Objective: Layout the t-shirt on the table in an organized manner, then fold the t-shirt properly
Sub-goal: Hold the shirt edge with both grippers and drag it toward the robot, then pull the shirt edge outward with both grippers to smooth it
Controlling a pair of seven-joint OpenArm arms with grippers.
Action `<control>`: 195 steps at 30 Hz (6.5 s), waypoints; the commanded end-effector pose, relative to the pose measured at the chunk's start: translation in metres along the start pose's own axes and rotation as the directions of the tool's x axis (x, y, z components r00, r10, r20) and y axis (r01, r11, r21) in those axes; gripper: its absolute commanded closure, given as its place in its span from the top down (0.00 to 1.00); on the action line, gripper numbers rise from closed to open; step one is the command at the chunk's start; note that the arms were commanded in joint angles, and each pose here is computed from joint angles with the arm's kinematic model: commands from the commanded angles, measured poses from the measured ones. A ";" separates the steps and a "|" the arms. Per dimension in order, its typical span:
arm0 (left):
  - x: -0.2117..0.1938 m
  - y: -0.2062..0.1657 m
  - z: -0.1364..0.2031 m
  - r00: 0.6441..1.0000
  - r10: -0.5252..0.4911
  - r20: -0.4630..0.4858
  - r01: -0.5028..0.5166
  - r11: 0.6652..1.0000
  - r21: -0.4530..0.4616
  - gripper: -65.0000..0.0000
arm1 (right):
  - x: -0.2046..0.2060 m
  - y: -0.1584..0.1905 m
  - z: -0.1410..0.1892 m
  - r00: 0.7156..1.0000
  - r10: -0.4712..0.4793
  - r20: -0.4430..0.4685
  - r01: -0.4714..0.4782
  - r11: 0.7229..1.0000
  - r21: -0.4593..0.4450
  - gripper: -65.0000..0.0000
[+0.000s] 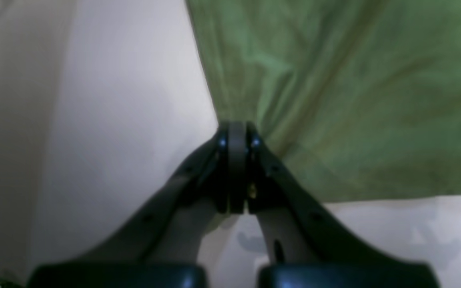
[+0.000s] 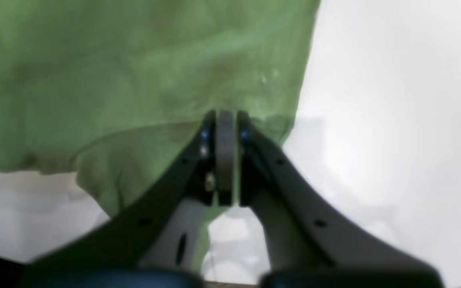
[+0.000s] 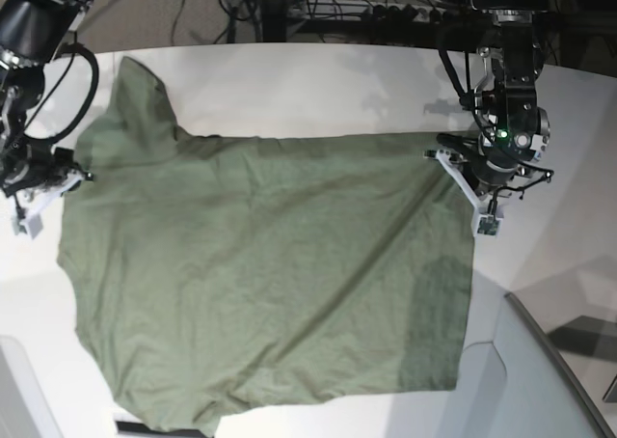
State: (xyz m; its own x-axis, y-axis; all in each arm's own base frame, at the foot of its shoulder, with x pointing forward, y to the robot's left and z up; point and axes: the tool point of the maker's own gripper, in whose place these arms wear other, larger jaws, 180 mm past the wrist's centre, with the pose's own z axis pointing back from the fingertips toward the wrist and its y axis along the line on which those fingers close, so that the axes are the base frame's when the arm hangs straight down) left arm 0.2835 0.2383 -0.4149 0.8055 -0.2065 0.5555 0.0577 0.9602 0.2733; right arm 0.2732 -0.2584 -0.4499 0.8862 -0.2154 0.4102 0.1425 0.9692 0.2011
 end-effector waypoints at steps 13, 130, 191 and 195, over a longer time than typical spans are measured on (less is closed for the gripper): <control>0.016 0.013 0.002 0.999 0.003 0.047 -0.004 0.999 0.035 0.00 | -0.016 -0.029 -0.032 0.993 -0.115 -0.032 0.115 0.993 0.011 0.00; -0.021 -0.069 -0.008 0.987 0.057 0.148 -0.025 0.978 -0.209 0.00 | -0.012 -0.027 0.018 0.998 -0.005 0.070 0.018 0.981 -0.195 0.27; -0.052 -0.078 -0.006 0.974 0.041 0.223 0.017 0.968 -0.252 0.00 | 0.016 -0.080 -0.004 0.996 -0.061 0.067 0.076 0.964 -0.255 0.00; -0.063 -0.068 -0.009 0.980 0.024 0.199 0.025 0.971 -0.238 0.00 | 0.001 -0.086 -0.009 0.995 -0.072 0.066 0.087 0.961 -0.262 0.00</control>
State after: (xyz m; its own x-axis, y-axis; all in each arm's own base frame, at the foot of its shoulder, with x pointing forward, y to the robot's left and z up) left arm 0.2267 0.1860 -0.4835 0.6969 -0.2139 0.6845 0.2190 0.9724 0.0809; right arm 0.2568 -0.3283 -0.4870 0.8574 -0.3027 0.4162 0.3272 0.9449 0.0133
